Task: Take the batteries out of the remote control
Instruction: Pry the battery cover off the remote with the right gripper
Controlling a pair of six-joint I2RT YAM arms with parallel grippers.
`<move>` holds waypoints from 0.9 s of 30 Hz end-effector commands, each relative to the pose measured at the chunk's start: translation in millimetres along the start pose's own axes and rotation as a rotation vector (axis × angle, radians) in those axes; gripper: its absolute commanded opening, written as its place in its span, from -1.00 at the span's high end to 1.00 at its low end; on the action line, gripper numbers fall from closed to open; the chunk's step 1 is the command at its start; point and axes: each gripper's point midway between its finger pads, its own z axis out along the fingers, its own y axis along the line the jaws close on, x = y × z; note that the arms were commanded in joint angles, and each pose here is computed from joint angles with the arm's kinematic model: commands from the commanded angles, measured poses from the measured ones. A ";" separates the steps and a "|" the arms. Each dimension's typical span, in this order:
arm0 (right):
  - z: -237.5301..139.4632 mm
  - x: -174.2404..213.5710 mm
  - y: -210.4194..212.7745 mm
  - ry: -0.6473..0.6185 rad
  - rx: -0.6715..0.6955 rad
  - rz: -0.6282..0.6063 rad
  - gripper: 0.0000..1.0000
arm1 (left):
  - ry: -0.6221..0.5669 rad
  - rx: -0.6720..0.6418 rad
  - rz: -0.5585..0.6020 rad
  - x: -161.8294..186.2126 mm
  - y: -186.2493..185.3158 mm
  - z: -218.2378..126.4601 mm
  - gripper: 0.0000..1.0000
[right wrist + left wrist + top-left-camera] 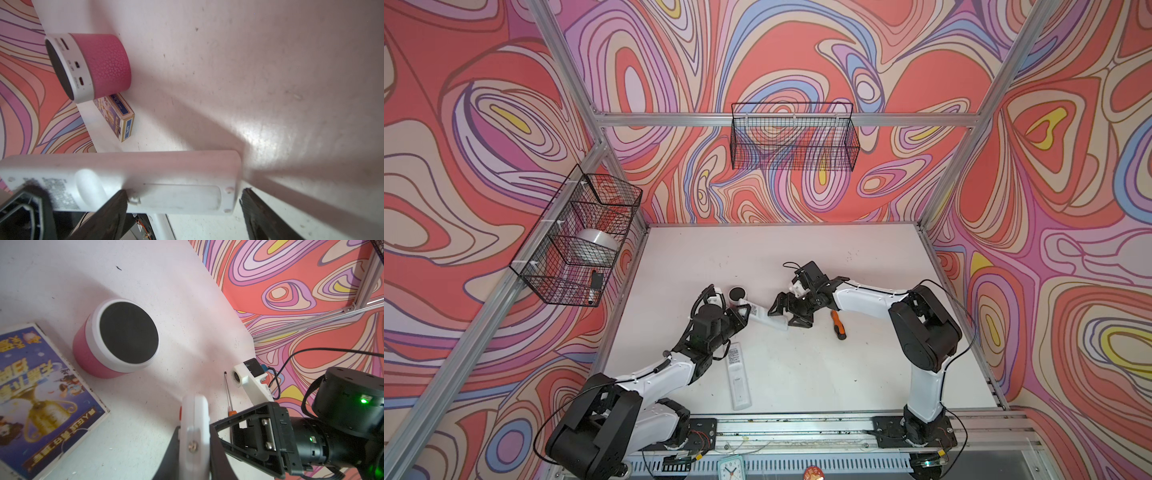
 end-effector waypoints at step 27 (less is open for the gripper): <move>-26.9 5.6 -37.1 -0.056 0.395 -0.078 -0.73 | 0.012 -0.096 0.158 -2.5 5.2 -6.4 1.00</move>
